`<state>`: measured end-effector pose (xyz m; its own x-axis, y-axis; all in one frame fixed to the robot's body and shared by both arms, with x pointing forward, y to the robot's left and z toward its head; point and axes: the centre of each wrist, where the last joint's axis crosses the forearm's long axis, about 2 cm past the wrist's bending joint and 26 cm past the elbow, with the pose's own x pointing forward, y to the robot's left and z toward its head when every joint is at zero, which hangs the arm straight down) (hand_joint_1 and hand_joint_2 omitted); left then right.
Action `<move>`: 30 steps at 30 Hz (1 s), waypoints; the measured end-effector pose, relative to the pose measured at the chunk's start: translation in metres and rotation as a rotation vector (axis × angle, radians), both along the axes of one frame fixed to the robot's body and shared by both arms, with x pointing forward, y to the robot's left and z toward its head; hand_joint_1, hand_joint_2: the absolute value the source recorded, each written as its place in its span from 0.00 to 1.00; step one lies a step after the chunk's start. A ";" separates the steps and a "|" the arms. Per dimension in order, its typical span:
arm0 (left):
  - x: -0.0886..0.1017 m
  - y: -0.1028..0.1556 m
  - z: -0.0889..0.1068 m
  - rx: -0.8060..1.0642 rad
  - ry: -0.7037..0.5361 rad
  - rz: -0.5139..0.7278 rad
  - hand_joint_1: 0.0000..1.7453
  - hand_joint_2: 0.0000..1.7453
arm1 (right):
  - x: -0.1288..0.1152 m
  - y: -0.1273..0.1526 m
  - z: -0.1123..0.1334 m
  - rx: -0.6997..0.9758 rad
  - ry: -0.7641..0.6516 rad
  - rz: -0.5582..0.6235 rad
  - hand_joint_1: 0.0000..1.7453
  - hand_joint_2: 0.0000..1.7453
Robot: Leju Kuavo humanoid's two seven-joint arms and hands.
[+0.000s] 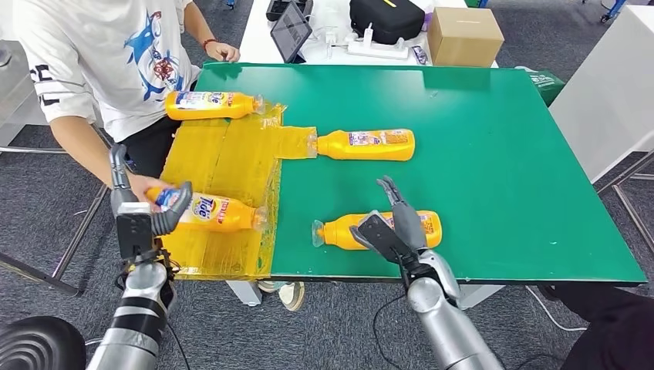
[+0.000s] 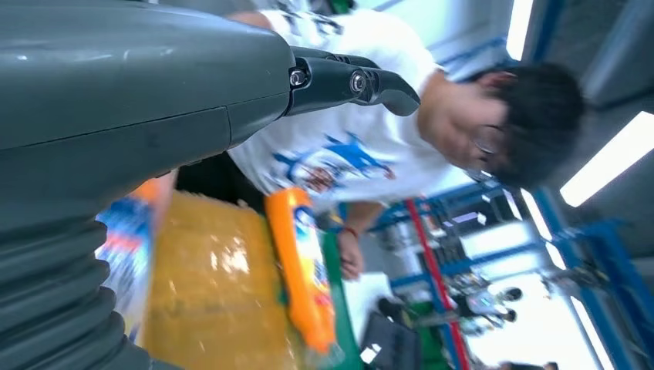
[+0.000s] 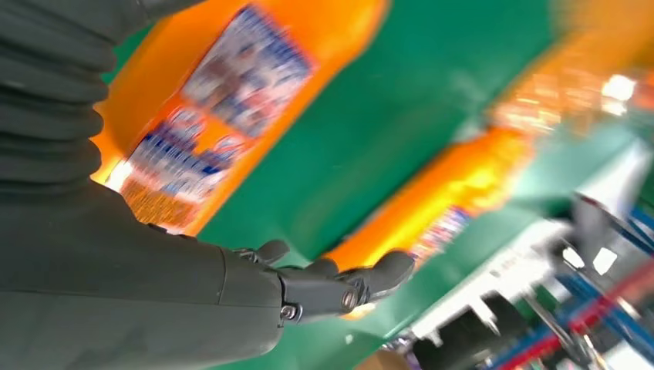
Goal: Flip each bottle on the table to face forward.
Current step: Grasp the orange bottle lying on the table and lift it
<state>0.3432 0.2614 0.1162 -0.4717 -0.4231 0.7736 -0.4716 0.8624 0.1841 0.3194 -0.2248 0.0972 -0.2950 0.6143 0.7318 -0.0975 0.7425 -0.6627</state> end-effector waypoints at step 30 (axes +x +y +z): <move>-0.008 -0.057 -0.013 -0.095 0.080 -0.256 0.00 1.00 | 0.088 -0.090 0.019 -0.458 0.488 0.209 0.00 1.00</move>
<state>0.3351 0.2048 0.1028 -0.4895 -0.2220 0.8433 -0.2236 0.9667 0.1247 0.4077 -0.3145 0.1166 -0.1448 0.8587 0.4915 -0.5738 0.3318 -0.7487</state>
